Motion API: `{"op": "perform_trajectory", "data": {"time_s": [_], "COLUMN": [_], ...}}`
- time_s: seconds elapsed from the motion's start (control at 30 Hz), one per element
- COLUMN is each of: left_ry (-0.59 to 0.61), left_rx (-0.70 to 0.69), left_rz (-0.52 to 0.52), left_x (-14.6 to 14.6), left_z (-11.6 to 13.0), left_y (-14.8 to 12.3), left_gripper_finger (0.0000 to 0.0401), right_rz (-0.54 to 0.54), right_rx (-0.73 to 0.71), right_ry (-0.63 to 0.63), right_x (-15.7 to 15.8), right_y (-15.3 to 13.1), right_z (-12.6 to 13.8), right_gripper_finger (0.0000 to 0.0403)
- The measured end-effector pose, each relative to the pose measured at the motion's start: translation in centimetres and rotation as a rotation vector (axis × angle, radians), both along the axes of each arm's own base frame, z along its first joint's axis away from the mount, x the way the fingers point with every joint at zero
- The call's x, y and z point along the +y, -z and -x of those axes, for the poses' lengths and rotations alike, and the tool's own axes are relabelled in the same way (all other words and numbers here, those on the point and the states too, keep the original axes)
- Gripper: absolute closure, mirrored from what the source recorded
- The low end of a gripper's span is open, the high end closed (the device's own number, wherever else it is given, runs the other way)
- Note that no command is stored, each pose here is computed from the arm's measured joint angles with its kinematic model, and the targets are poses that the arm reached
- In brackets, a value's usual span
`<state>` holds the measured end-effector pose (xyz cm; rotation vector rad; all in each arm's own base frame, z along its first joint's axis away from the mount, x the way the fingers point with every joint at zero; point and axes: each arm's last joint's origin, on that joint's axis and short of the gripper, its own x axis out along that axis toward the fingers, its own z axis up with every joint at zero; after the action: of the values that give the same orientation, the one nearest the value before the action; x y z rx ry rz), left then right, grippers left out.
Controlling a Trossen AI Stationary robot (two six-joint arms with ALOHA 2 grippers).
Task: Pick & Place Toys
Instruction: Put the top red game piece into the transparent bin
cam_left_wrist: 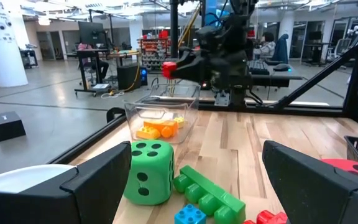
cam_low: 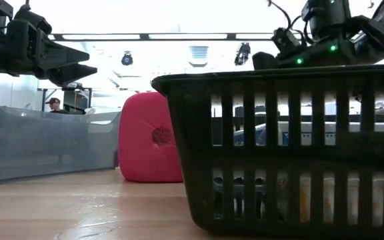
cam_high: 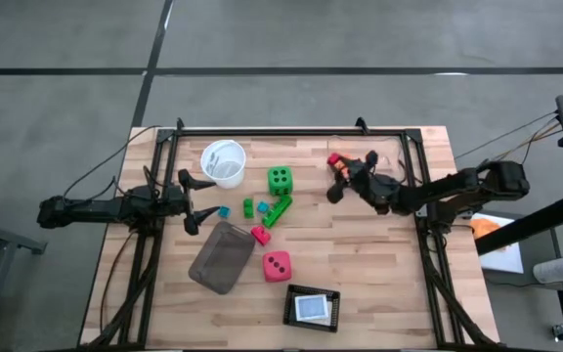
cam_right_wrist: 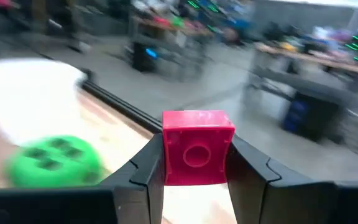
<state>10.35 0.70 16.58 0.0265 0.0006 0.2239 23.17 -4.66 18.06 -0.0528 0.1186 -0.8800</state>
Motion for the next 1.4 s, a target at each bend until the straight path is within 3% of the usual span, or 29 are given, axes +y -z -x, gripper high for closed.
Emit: {"op": "perform_trajectory", "data": {"time_s": [0.33, 0.6, 0.77, 1.1, 1.2, 1.4], "left_ry": [0.000, 0.000, 0.000, 0.000, 0.000, 0.001], "left_rx": [0.002, 0.002, 0.002, 0.002, 0.002, 0.002], "left_rz": [-0.002, -0.002, -0.002, -0.002, -0.002, -0.002], "left_x": [0.0, 0.0, 0.0, 0.0, 0.0, 0.0], "left_z": [0.0, 0.0, 0.0, 0.0, 0.0, 0.0], "left_y": [0.0, 0.0, 0.0, 0.0, 0.0, 0.0], "left_gripper_finger": [0.0039, 0.0039, 0.0039, 0.0039, 0.0039, 0.0039], "right_rz": [-0.162, -0.265, -0.273, -0.273, -0.273, -0.298], "right_rx": [0.099, 0.154, 0.154, 0.151, 0.151, 0.161], "right_ry": [0.197, 0.274, 0.274, 0.274, 0.274, 0.276], "right_x": [-2.2, -3.3, -3.4, -3.4, -3.4, -3.4], "right_y": [1.6, 2.8, 2.9, 2.7, 2.7, 2.7], "right_z": [2.0, 3.1, 3.2, 3.1, 3.1, 3.0], "right_gripper_finger": [0.0281, 0.0281, 0.0276, 0.0088, 0.0064, 0.0057]}}
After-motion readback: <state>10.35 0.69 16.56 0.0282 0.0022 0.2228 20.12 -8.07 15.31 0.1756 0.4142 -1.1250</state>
